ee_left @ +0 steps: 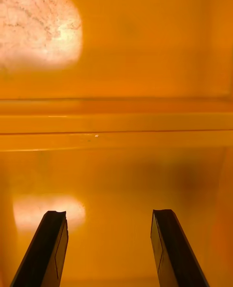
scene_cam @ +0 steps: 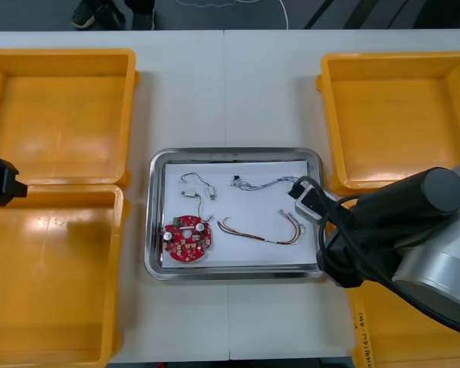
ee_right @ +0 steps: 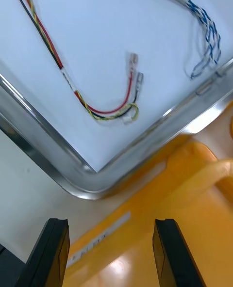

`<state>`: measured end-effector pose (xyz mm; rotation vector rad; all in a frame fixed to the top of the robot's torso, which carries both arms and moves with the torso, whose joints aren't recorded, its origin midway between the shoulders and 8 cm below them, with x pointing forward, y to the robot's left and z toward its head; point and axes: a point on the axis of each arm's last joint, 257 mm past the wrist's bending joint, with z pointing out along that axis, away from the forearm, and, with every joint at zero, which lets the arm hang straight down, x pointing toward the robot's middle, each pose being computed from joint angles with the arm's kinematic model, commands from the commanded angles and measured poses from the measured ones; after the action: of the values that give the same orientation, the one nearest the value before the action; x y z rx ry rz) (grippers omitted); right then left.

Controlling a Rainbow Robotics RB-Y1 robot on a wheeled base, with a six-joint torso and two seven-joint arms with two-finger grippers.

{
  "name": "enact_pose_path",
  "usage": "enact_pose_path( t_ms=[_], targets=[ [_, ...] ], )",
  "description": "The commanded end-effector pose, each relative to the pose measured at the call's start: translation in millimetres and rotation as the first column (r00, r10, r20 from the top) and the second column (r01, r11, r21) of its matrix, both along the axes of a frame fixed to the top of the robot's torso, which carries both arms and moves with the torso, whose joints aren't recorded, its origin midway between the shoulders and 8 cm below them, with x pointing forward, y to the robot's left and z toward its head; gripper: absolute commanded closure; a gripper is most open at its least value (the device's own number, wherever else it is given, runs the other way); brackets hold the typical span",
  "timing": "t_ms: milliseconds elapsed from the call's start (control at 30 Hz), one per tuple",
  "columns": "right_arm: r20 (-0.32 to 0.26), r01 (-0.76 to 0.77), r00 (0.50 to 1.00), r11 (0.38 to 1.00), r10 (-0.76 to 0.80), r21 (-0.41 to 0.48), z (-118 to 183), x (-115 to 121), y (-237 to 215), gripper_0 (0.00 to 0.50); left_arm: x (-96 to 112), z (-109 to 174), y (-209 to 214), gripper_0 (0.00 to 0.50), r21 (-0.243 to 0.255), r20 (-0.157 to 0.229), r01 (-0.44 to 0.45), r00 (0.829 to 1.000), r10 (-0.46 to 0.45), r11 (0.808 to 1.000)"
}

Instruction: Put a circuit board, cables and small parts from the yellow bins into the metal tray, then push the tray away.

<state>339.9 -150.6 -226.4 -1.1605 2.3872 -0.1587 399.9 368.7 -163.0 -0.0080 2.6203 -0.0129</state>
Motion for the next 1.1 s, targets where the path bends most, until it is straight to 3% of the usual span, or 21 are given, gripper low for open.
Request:
enact_pose_path(
  t_ms=[33, 333, 833, 1100],
  targets=[
    [0.051, -0.177, 0.982, 0.982, 0.180, -0.065, 7, 10, 31, 0.000, -12, 12, 29, 0.000, 0.054, 0.021, -0.046, 0.999, 0.045, 0.997],
    [0.040, -0.318, 0.944, 0.934, 0.329, -0.163, -3, 15, 57, 0.000, -20, 9, 35, 0.000, 0.056, 0.016, -0.055, 0.998, 0.054, 0.997],
    [0.039, -0.460, 0.871, 0.842, 0.489, -0.282, -24, -9, 94, 0.000, -24, -2, 25, 0.000, 0.045, -0.016, -0.035, 0.999, 0.036, 0.998],
    [0.024, -0.494, 0.854, 0.824, 0.520, -0.277, -33, -2, 118, 0.000, -24, -3, 21, 0.000, 0.037, -0.020, -0.024, 0.999, 0.024, 0.999]
  ],
)
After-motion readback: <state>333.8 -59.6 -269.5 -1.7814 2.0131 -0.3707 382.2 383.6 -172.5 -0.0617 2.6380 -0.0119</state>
